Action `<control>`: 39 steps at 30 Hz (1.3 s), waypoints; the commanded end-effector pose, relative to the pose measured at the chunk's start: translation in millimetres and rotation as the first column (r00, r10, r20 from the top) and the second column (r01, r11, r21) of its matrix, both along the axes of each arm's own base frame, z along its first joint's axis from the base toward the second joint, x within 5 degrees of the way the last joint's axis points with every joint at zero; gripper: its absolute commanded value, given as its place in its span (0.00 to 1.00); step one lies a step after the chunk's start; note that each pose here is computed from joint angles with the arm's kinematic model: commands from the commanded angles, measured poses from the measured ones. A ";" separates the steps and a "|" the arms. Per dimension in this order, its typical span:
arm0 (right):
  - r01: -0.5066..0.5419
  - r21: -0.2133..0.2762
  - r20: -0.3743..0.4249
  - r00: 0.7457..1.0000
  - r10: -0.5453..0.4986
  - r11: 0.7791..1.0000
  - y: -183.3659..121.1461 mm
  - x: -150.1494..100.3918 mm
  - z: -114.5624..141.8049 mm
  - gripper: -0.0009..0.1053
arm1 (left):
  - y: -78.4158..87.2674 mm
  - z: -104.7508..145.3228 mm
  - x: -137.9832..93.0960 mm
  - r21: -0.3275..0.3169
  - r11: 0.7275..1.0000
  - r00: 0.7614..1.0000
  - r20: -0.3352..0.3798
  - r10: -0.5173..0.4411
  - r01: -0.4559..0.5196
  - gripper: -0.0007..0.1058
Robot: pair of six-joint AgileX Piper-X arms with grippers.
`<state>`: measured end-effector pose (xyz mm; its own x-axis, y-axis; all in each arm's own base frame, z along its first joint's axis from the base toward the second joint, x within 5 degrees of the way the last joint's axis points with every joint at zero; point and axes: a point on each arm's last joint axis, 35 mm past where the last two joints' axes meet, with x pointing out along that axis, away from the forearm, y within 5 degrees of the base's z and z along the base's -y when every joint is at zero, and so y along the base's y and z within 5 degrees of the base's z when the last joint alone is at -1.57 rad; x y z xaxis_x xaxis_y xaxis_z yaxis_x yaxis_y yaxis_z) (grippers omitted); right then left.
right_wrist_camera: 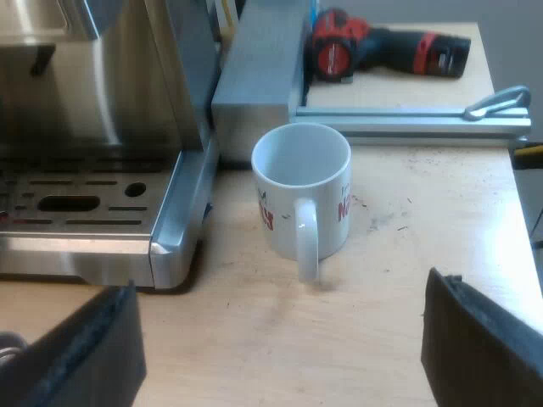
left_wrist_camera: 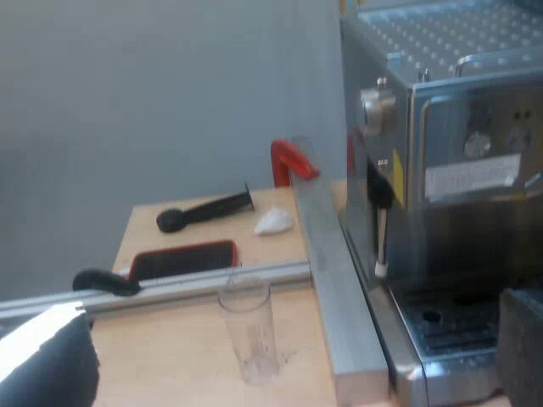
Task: Grind coffee beans and then tamp
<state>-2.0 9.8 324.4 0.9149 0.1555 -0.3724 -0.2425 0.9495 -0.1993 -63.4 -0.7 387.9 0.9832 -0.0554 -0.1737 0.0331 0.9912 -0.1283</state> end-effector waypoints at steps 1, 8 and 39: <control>-0.024 -0.005 0.019 1.000 0.024 1.000 0.2 3.1 1.7 0.67 | 0.4 -6.7 7.4 -0.003 1.000 0.998 -0.069 0.007 -0.008 0.92; -0.024 -0.007 0.043 0.999 0.024 1.000 -0.2 6.7 1.7 0.67 | 0.7 -18.4 5.1 0.004 1.000 0.984 -0.174 0.024 -0.024 0.92; 0.036 0.014 -0.139 0.990 -0.034 0.999 -7.7 53.2 -84.9 0.67 | -0.8 -100.0 97.5 -0.063 0.997 0.974 -0.227 0.026 -0.041 0.92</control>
